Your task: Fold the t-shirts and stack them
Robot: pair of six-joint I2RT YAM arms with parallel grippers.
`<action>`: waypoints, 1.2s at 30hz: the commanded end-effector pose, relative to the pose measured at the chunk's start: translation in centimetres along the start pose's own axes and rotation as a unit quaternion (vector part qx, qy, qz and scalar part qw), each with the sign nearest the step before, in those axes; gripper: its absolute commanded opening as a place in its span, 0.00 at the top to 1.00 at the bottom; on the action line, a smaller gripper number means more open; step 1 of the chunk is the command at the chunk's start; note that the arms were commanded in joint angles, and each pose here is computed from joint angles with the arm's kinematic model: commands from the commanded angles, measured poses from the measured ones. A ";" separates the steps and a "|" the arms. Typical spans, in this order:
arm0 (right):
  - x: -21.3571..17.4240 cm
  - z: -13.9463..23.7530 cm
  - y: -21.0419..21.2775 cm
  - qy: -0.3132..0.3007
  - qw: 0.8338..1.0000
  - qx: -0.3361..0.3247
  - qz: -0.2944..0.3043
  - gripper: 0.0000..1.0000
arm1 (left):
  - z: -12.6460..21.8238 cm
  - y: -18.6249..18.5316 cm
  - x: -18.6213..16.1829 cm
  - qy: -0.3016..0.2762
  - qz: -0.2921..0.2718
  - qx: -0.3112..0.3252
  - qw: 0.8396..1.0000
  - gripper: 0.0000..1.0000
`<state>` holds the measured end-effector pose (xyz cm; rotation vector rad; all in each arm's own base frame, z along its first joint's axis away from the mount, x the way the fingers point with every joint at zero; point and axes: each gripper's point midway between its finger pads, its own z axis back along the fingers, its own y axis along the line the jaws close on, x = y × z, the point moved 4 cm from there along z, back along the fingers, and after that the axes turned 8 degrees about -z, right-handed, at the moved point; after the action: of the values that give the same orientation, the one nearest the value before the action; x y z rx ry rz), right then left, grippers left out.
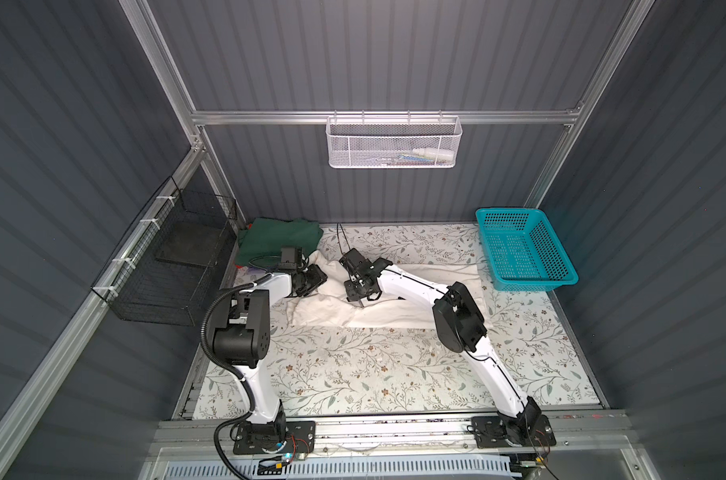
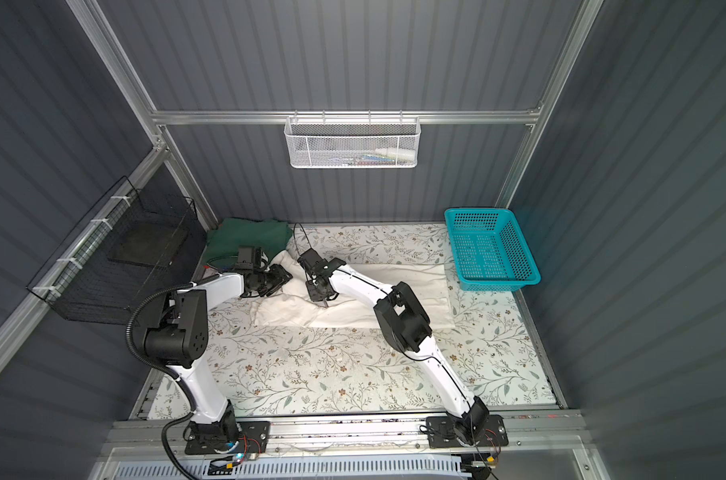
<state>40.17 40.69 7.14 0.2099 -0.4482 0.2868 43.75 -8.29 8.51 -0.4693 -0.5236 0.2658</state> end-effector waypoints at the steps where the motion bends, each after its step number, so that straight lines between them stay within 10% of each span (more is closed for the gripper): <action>1: 0.6 1.6 -0.4 -0.011 1.000 -0.009 0.000 0.84 | -0.2 -0.6 1.0 0.005 -0.010 -0.015 1.000 0.62; 8: 0.2 1.9 -0.8 -0.003 1.000 -0.022 -0.001 0.87 | -1.6 -0.4 1.6 0.023 -0.003 -0.009 1.000 1.00; 36: -3.7 3.4 -2.1 0.033 0.999 -0.006 -0.032 0.89 | -1.5 -0.4 3.0 0.018 0.010 -0.002 1.000 1.00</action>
<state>36.65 37.01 7.85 0.1841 -0.3925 0.2432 46.61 -8.38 8.84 -0.4819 -0.4964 0.2629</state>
